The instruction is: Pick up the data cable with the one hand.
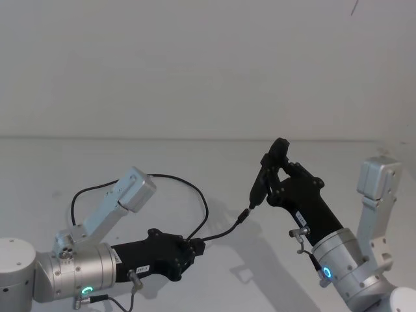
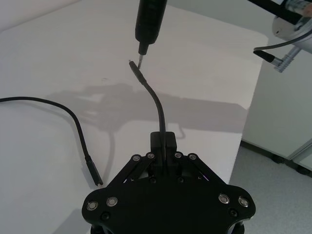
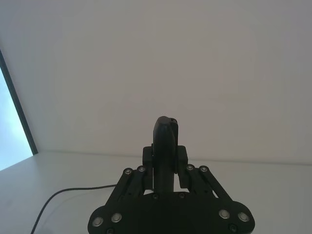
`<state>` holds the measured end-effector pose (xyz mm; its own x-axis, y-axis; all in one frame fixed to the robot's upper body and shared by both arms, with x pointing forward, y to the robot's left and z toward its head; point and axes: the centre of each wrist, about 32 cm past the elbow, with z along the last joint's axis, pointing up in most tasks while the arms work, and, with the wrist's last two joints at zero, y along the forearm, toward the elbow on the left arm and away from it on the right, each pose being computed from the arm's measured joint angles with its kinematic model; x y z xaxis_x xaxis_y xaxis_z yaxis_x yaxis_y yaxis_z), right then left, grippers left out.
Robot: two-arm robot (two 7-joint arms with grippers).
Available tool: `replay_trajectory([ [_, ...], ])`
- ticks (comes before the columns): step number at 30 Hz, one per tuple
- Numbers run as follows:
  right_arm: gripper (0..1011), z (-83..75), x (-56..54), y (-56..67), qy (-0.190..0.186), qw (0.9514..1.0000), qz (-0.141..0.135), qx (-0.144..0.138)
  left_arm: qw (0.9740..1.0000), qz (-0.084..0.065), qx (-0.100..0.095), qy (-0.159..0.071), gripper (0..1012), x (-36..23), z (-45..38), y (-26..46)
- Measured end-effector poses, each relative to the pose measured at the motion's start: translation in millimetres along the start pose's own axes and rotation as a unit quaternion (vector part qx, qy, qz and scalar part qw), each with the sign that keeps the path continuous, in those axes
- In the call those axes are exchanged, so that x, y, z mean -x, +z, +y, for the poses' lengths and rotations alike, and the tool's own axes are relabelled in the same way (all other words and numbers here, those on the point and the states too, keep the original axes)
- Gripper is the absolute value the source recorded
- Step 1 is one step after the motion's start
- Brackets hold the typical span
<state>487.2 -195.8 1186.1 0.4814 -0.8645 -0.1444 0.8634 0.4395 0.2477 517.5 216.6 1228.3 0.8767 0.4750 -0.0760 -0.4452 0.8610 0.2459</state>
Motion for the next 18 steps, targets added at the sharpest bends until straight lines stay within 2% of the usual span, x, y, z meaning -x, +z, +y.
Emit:
replay_trajectory([
  [18, 279, 11.1, -17.5, -6.7, -0.004, 1.0, -0.006, 0.001, 1.0, 0.0, 0.0, 0.0, 37, 0.0, 0.0, 0.0],
])
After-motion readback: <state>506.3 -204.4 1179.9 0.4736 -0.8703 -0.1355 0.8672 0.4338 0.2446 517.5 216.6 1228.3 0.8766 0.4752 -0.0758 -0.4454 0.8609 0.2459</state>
